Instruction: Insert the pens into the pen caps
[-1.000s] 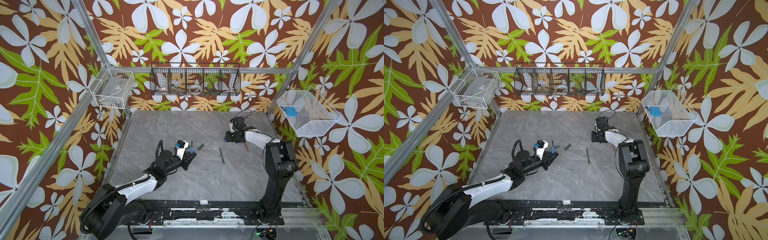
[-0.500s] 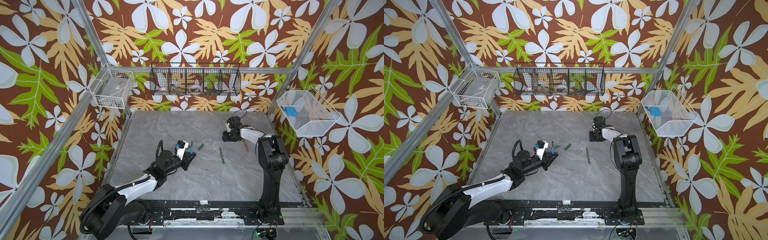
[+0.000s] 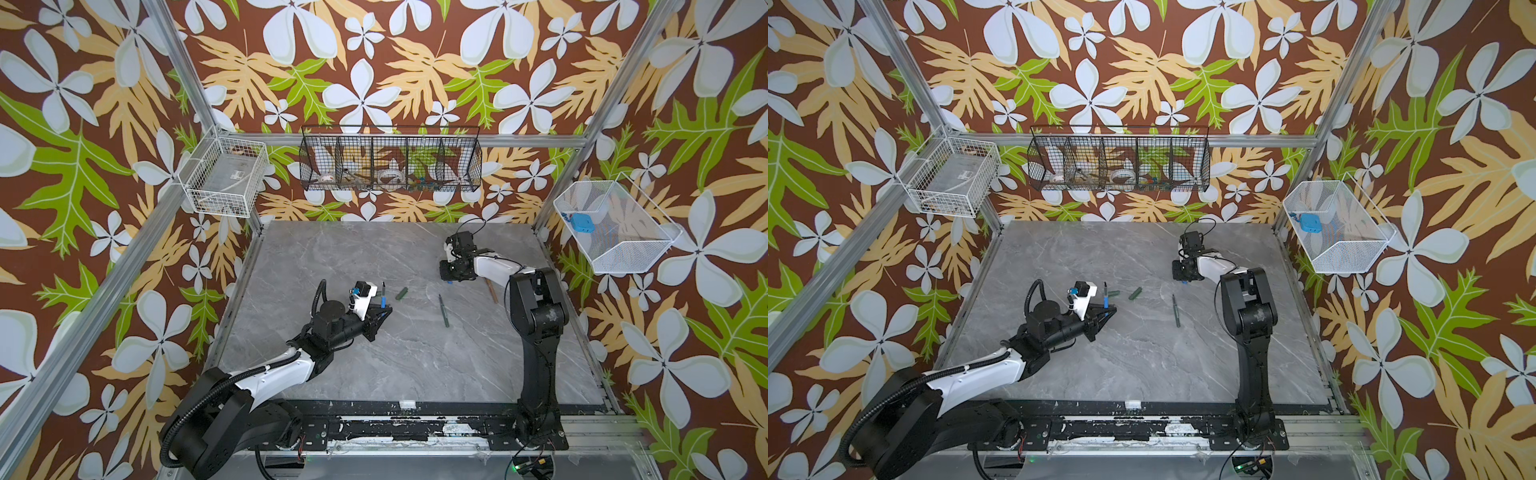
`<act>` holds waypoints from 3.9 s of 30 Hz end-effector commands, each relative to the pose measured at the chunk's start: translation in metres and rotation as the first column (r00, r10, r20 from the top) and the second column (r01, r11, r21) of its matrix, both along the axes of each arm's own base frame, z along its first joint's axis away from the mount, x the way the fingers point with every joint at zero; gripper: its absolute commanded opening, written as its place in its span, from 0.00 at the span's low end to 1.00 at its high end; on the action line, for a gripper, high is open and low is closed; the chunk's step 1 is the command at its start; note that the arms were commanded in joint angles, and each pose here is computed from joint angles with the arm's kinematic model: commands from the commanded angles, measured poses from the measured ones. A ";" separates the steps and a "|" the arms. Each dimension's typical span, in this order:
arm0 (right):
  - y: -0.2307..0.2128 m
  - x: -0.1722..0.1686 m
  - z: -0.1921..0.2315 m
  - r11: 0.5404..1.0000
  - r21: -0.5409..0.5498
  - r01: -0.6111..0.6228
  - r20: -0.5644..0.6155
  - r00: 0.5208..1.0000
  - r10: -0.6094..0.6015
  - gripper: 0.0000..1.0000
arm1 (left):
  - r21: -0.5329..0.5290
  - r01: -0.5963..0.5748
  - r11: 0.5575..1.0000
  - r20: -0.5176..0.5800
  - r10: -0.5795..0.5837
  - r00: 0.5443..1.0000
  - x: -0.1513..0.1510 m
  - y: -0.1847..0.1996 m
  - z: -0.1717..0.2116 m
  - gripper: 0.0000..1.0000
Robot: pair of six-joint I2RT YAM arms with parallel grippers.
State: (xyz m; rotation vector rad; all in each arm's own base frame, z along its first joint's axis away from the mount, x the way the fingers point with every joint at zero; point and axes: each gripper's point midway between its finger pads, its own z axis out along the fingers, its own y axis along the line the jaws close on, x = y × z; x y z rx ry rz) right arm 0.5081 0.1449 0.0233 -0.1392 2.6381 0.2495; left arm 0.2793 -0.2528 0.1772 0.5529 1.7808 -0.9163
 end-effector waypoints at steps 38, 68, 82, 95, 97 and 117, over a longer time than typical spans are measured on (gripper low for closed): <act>0.097 -0.149 -0.003 0.939 0.018 -0.345 -0.137 0.929 0.344 0.26 | -0.008 -0.010 1.000 0.042 0.011 0.999 0.001 0.001 0.011 0.00; 0.176 -0.210 -0.014 0.782 0.102 -0.615 -0.187 0.760 0.622 0.36 | -0.008 -0.023 1.000 0.056 0.023 0.998 0.000 0.005 0.014 0.00; 0.131 -0.256 -0.014 0.844 0.066 -0.532 -0.312 0.792 0.525 0.36 | -0.014 -0.020 1.000 0.059 0.020 0.998 0.000 0.004 0.016 0.00; 0.111 -0.270 0.015 0.916 0.103 -0.387 -0.300 0.866 0.399 0.39 | -0.013 -0.017 1.000 0.061 0.018 0.998 -0.001 0.004 0.016 0.00; 0.107 -0.264 0.020 0.936 0.135 -0.324 -0.302 0.886 0.351 0.39 | -0.006 -0.020 1.000 0.064 0.020 0.998 -0.001 0.004 0.016 0.00; 0.098 -0.218 -0.002 0.967 -0.026 -0.253 -0.325 0.917 0.231 0.48 | 0.040 -0.007 0.999 0.069 0.005 0.998 -0.003 -0.004 0.010 0.00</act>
